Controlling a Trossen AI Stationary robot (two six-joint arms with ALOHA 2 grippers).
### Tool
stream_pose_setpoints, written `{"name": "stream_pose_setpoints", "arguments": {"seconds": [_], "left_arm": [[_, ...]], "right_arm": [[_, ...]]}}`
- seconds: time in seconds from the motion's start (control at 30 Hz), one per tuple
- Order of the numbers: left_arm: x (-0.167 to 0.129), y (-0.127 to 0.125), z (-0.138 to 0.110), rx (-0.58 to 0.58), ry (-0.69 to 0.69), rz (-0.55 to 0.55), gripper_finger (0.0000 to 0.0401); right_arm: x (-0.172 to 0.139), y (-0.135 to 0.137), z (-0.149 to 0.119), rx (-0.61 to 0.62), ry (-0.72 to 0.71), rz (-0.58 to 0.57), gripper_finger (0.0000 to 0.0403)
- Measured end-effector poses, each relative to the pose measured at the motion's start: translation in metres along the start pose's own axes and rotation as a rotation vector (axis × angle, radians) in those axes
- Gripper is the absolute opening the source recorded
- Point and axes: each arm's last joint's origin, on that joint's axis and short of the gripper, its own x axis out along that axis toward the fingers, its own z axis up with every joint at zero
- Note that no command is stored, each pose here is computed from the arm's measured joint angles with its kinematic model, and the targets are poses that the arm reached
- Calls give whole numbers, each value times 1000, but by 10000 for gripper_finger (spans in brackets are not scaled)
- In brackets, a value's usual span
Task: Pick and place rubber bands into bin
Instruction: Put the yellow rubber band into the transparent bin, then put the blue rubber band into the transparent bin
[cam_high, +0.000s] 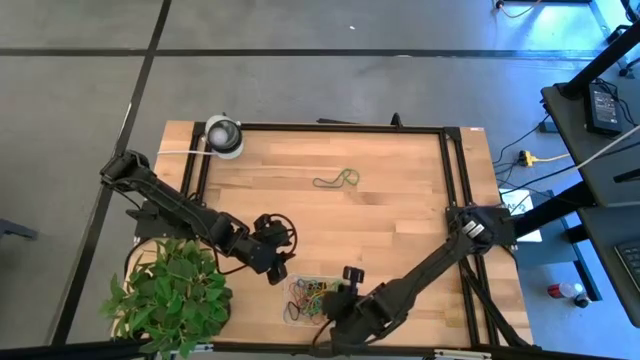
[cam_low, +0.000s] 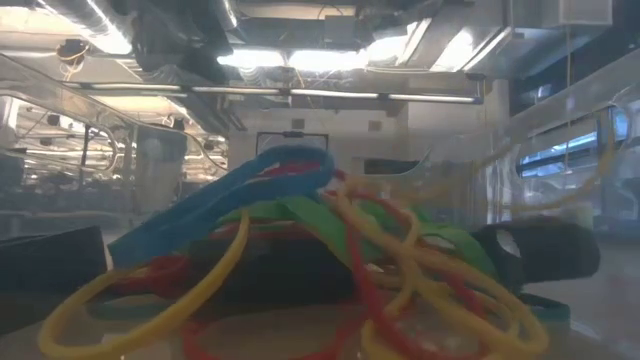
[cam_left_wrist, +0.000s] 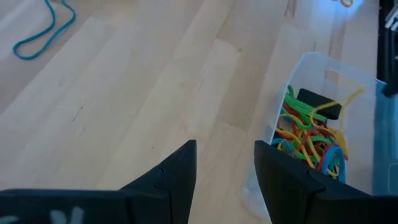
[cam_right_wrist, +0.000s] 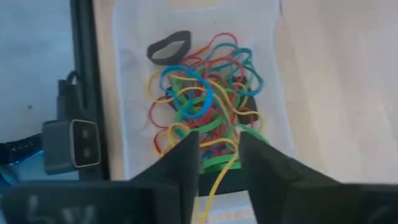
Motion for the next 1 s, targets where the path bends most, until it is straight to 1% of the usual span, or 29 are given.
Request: {"name": "stream_pose_setpoints", "arguments": {"seconds": [0.13,0.2,0.27,0.33,0.4,0.5,0.57,0.6,0.7,0.87,1.0], "left_arm": [[0,0,0,1,-1,1,155],[0,0,0,1,-1,1,155],[1,1,1,-12,-2,4,155],[2,4,3,-32,2,7,155],[5,8,7,-47,19,2,155],[12,18,17,-55,48,-10,155],[16,28,25,-58,55,-4,155],[19,34,29,-54,58,-3,155],[26,51,44,-25,59,-23,155],[47,84,70,5,36,-39,155],[73,110,93,34,93,-24,155]], "right_arm": [[-14,-8,0,-39,31,-14,156],[-27,-13,-3,-28,47,-40,162],[-38,-19,-8,-35,86,-75,157],[-49,-23,-14,-48,118,-106,139],[-61,-24,-20,-76,120,-129,112],[-75,-24,-33,-132,92,-173,59],[-75,-27,-50,-137,101,-202,20],[-74,-31,-59,-117,109,-213,11],[-66,-45,-92,-11,100,-214,12],[-54,-74,-132,249,-2,-67,5],[-46,-98,-152,405,-57,31,8]]}}
